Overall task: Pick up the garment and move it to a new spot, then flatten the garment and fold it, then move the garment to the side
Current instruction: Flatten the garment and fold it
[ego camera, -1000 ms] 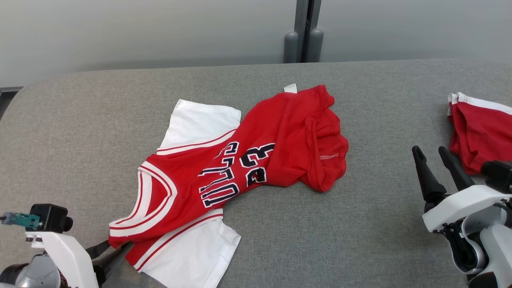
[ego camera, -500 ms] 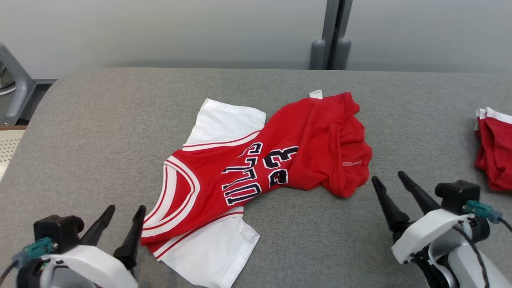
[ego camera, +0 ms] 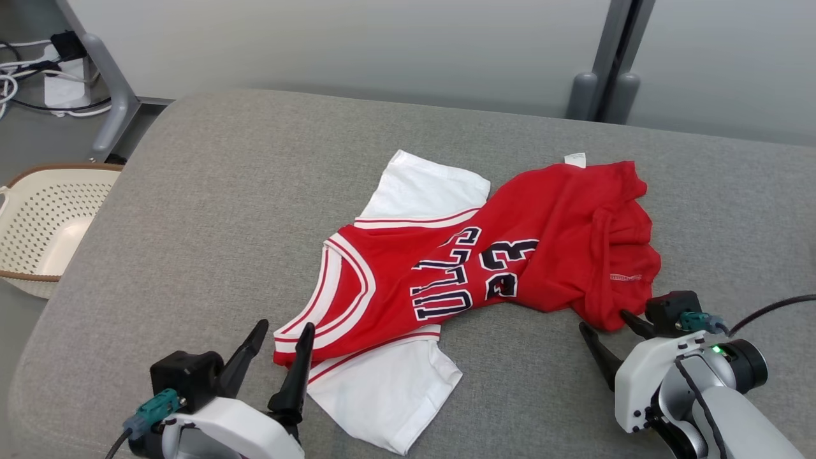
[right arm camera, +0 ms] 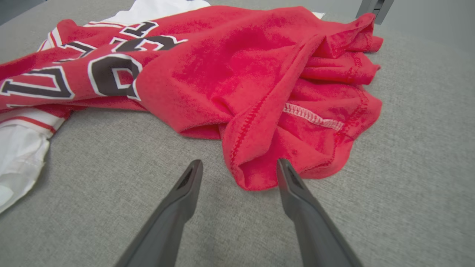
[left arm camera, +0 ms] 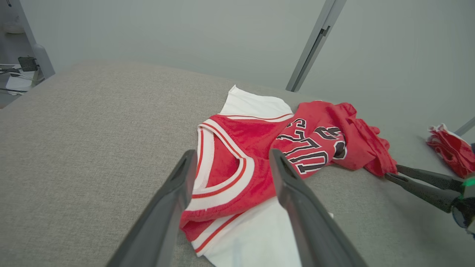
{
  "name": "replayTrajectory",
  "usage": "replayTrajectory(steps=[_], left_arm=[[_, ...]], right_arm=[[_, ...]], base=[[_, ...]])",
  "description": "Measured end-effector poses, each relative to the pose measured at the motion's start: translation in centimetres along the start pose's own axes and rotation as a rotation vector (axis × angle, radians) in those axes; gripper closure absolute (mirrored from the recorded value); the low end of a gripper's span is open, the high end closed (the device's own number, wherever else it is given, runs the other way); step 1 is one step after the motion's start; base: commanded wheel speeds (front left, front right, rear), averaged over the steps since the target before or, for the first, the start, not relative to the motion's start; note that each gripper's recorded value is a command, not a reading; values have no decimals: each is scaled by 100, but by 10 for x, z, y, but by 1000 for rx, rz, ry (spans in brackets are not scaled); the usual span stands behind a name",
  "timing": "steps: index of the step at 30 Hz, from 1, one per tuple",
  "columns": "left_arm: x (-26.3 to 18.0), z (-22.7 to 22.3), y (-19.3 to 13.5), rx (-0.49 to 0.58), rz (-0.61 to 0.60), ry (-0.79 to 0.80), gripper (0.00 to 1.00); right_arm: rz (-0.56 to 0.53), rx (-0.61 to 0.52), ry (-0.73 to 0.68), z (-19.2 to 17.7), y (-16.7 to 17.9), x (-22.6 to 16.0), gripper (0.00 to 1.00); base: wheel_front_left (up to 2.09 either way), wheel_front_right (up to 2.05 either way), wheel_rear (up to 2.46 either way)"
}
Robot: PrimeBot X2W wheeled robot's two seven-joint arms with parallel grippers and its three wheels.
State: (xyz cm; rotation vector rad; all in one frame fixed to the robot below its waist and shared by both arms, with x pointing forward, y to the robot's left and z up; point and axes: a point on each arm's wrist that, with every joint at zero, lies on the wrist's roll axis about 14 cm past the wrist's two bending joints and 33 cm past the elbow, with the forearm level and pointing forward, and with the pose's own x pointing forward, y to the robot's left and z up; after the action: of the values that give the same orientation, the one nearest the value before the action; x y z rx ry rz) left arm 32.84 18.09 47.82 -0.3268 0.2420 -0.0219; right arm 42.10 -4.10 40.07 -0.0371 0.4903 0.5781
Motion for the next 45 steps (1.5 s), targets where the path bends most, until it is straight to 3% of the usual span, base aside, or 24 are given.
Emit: replayTrajectory(steps=[2,5,6,10,15,25,30,32,35,38,39,40,41,45], left_arm=[[0,1,-2,-6,-1,-19,0],[0,1,-3,-15,3,-44,0],[-1,1,-2,-15,11,-55,0],[-2,-6,-3,-30,16,-61,0],[0,-12,1,-30,20,-57,0],[18,-17,-14,-29,-43,-38,0],[28,-25,-10,-23,-37,-9,0],[33,-27,-9,-17,-37,-2,0],[41,-29,-7,-13,-33,7,0],[49,-37,-3,-19,-15,23,0],[50,-39,-2,-22,-7,30,0],[51,-42,1,-23,1,37,0],[52,-44,4,-24,10,39,0],[53,-50,14,-20,40,53,0]], right_arm=[[-8,-10,37,-4,-1,5,0],[0,-30,69,-7,4,11,95],[0,-33,73,-5,4,13,100],[-16,-45,58,5,-2,16,100],[-10,72,-10,32,-4,10,100],[-36,303,-138,95,-58,-30,100],[-3,426,-111,111,-81,-24,100],[-27,423,-90,119,-100,-16,100],[-56,431,14,111,-120,5,100],[-32,453,144,96,-117,45,100],[-25,456,146,98,-115,55,65],[-18,442,152,98,-111,65,51],[-7,433,154,97,-106,74,0],[16,424,72,104,-91,96,0]], base=[[0,0,0],[0,0,0],[0,0,0],[0,0,0],[0,0,0],[0,0,0],[0,0,0],[0,0,0],[0,0,0],[0,0,0],[0,0,0],[0,0,0],[0,0,0],[0,0,0]])
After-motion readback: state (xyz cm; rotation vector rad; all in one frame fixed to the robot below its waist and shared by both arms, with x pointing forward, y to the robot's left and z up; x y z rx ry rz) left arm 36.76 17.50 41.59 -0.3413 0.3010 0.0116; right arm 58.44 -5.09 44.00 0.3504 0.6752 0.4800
